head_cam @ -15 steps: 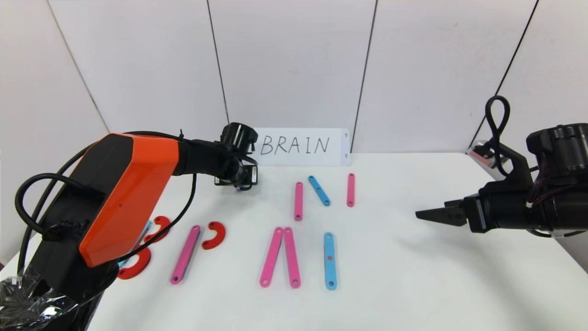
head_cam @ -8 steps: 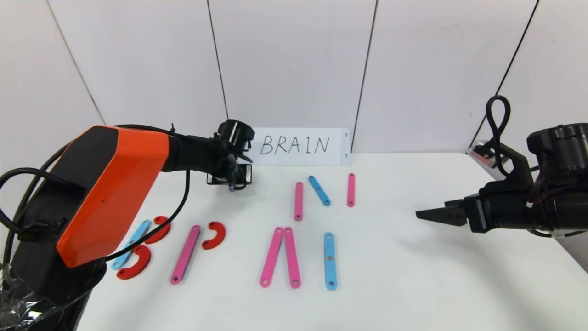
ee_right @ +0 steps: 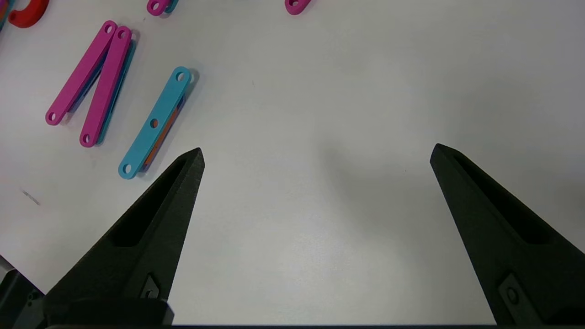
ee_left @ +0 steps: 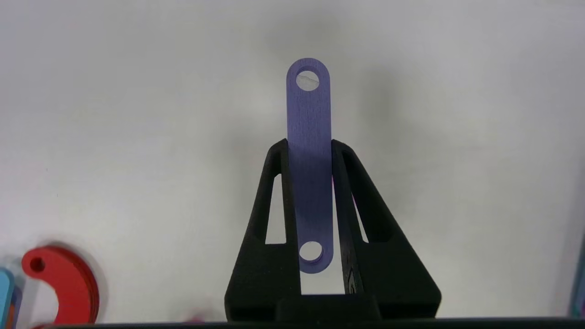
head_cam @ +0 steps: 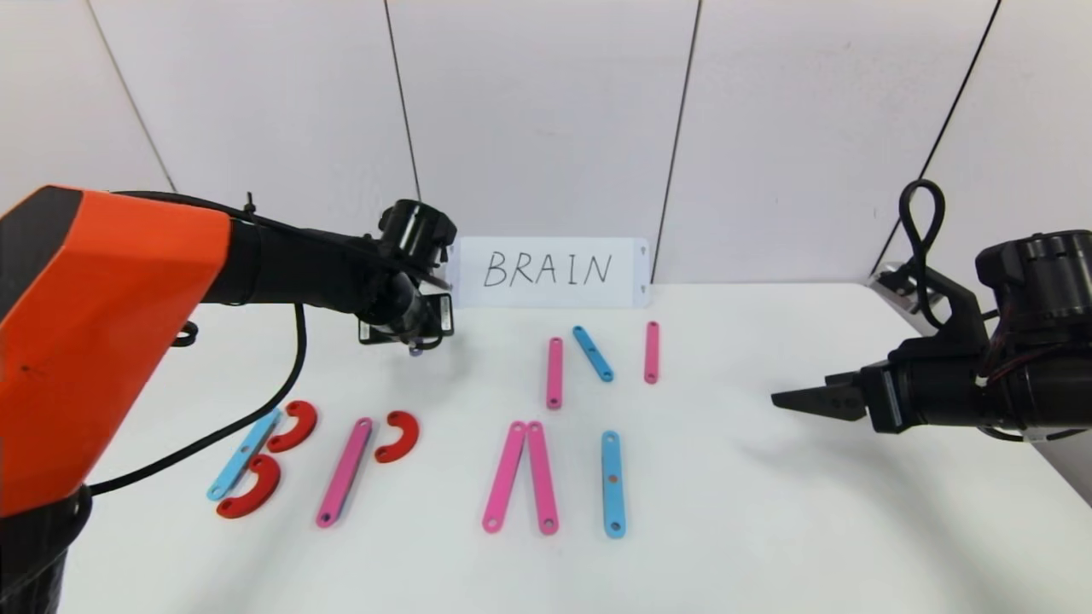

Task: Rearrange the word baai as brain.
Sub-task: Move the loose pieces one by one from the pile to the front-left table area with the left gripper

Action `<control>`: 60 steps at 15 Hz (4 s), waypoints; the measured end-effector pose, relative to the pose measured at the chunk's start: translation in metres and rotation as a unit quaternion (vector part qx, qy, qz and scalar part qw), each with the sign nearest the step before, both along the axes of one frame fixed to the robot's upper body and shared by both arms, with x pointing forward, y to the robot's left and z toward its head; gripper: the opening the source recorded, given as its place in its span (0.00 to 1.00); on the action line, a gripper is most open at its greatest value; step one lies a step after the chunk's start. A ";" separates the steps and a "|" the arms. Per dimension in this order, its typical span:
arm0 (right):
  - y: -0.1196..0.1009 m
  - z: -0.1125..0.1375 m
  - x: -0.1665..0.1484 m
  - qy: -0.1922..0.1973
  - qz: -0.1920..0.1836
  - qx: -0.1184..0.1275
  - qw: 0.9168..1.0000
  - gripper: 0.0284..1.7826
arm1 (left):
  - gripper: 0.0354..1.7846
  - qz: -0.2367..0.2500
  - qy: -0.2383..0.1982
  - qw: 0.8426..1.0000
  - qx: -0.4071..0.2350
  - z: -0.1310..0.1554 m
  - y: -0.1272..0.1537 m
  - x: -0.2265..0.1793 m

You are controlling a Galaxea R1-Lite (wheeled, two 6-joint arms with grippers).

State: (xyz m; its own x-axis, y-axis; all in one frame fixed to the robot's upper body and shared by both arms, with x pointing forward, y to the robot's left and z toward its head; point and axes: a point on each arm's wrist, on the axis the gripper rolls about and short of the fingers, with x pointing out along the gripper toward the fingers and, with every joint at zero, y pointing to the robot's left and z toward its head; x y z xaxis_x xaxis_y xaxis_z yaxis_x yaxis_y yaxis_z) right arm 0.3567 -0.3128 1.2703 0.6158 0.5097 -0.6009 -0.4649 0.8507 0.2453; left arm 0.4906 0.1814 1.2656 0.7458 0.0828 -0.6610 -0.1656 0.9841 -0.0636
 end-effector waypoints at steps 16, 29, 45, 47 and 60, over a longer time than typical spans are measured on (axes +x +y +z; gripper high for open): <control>0.001 0.000 0.000 0.000 0.001 0.000 1.000 0.97 | 0.14 0.135 0.032 0.985 -0.103 -0.005 -0.013 -0.142; 0.000 0.001 0.000 -0.001 0.000 0.000 1.000 0.97 | 0.14 0.188 0.054 0.977 -0.081 -0.042 -0.018 -0.153; 0.000 0.001 0.000 -0.001 0.000 0.001 1.000 0.97 | 0.14 0.191 0.073 0.977 -0.066 -0.062 -0.027 -0.159; 0.000 0.000 0.000 -0.001 0.001 0.001 1.000 0.97 | 0.14 0.191 0.073 0.977 -0.065 -0.062 -0.027 -0.159; 0.000 0.000 -0.001 0.001 0.001 0.000 1.000 0.97 | 0.36 0.189 0.073 0.978 -0.058 -0.063 -0.026 -0.156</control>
